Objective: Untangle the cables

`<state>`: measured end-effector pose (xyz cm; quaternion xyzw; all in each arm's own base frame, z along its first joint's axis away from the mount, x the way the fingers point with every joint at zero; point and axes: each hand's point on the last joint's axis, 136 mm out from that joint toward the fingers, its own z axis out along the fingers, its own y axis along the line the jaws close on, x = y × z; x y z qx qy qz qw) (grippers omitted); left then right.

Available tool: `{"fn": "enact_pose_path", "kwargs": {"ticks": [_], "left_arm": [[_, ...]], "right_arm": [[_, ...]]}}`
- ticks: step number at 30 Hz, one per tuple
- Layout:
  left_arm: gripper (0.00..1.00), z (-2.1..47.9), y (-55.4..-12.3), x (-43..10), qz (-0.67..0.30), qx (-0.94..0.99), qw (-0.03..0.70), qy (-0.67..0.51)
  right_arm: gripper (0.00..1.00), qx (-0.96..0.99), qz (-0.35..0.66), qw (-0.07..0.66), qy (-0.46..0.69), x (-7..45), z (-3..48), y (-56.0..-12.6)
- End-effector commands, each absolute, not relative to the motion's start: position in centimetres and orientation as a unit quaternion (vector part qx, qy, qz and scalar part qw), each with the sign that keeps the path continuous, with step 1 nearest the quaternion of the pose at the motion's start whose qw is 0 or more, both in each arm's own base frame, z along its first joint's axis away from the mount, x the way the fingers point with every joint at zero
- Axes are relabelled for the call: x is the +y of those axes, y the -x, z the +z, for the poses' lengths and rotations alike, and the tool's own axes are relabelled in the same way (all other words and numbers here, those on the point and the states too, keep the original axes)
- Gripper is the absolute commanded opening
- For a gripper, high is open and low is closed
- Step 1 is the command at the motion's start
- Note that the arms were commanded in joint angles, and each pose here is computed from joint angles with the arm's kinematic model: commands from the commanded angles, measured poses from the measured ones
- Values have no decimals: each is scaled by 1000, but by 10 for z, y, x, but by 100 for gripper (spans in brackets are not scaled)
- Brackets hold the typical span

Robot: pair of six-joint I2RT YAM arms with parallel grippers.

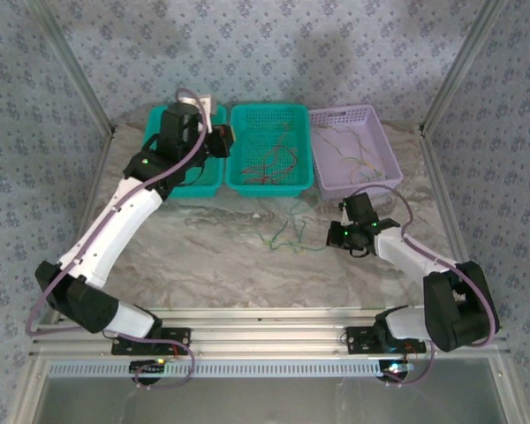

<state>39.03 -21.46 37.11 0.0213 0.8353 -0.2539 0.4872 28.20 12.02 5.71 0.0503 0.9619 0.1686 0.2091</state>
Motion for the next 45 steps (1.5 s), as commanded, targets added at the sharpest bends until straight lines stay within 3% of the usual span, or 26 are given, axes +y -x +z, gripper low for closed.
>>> {"fn": "enact_pose_path", "kwargs": {"ticks": [1, 10, 19, 34, 37, 41, 45], "left_arm": [[0, 401, -382, -179, -233, 828, 511, -9], [0, 391, -391, -108, -173, 833, 524, 50], [0, 279, -452, -62, -176, 874, 428, 150], [0, 161, -510, -59, -135, 923, 312, 181], [16, 147, -521, -59, -127, 930, 297, 177], [24, 134, -526, -62, -125, 936, 281, 169], [50, 142, -526, -67, -134, 934, 289, 161]], "right_arm": [[0, 966, 156, 196, -63, 112, 47, -275], [0, 953, 176, 243, -50, 117, 81, -280], [0, 915, 166, 368, -22, 116, 174, -291], [0, 874, 229, 411, 123, 187, 241, -263], [0, 872, 228, 411, 139, 193, 246, -257], [0, 866, 231, 419, 149, 197, 253, -252], [0, 863, 236, 421, 153, 200, 257, -249]]}}
